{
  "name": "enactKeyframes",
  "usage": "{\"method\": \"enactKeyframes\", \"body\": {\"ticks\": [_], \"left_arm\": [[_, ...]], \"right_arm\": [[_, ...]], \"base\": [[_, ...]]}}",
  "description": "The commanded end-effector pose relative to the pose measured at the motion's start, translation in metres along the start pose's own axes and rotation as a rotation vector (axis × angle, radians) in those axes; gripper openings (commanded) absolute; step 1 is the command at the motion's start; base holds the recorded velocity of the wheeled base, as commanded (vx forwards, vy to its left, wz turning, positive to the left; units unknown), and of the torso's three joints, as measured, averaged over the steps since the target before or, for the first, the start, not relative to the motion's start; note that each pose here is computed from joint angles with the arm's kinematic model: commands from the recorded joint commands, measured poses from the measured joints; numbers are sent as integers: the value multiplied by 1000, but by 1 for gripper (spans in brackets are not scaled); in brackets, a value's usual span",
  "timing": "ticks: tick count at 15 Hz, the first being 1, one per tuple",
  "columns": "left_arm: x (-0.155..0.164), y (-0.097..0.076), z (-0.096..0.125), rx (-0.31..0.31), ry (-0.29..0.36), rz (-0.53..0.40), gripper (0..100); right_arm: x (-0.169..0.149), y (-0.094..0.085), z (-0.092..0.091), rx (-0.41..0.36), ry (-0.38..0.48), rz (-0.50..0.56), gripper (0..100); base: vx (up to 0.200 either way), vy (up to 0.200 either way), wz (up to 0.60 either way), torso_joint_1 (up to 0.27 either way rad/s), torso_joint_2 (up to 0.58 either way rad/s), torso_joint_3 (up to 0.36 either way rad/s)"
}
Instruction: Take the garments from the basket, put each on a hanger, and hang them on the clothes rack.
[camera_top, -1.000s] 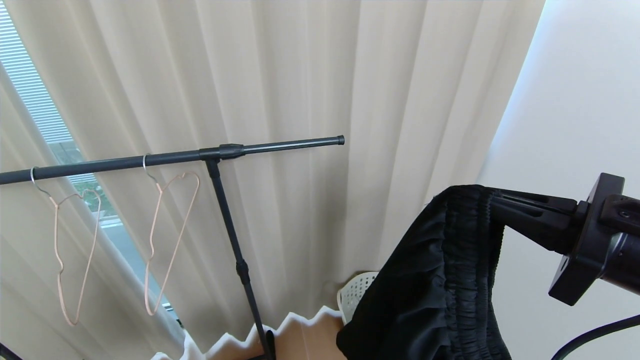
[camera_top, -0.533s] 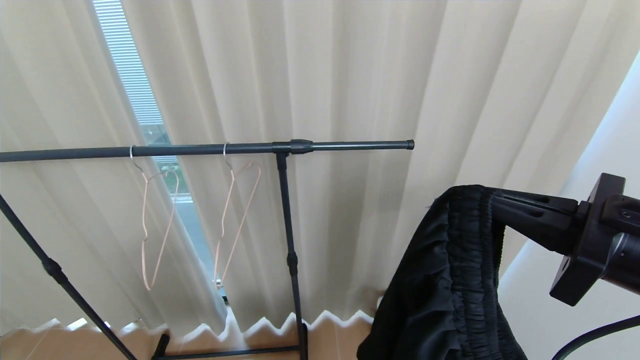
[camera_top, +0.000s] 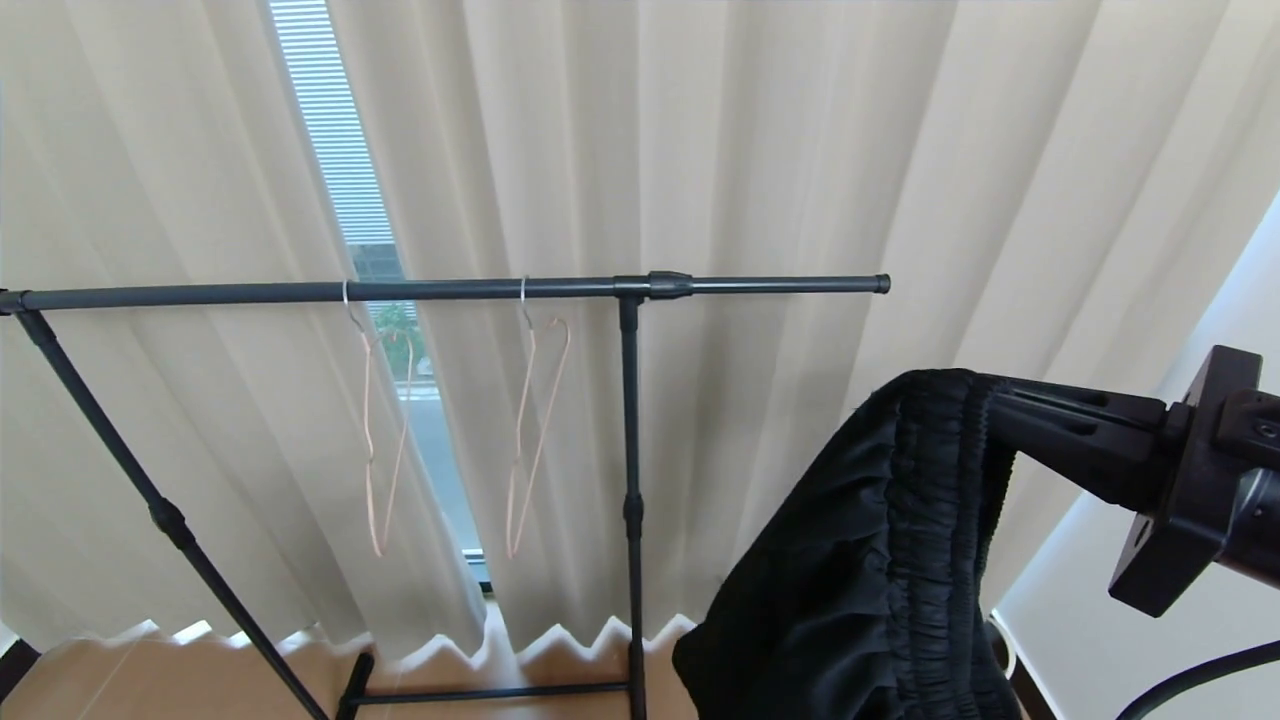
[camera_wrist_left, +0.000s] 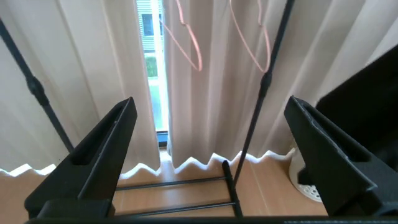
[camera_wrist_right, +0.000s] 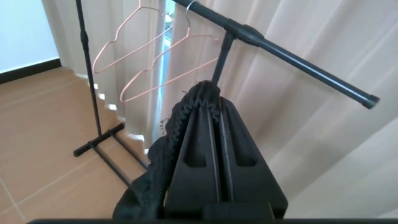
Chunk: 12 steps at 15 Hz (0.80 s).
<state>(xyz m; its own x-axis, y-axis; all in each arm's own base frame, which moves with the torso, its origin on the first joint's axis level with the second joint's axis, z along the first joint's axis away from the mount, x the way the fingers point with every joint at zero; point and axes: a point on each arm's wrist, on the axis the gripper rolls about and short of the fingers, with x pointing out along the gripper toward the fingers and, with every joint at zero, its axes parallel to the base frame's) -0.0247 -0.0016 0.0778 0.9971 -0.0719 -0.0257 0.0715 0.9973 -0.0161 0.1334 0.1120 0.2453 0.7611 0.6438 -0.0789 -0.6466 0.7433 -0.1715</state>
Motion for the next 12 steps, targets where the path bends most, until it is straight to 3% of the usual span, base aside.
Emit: {"method": "enactKeyframes", "body": {"ticks": [1,11,12], "left_arm": [[0,0,0,0,0,0,100],[0,0,0,0,2,0,100],[0,0,0,0,0,0,100]], "right_arm": [[0,0,0,0,1,1,0],[0,0,-1,-2,2,1,0],[0,0,-1,-2,-5,0,0]], "base": [[0,200,0,7,7,2],[0,200,0,6,4,2],[-200,200,0,2,2,2]]}}
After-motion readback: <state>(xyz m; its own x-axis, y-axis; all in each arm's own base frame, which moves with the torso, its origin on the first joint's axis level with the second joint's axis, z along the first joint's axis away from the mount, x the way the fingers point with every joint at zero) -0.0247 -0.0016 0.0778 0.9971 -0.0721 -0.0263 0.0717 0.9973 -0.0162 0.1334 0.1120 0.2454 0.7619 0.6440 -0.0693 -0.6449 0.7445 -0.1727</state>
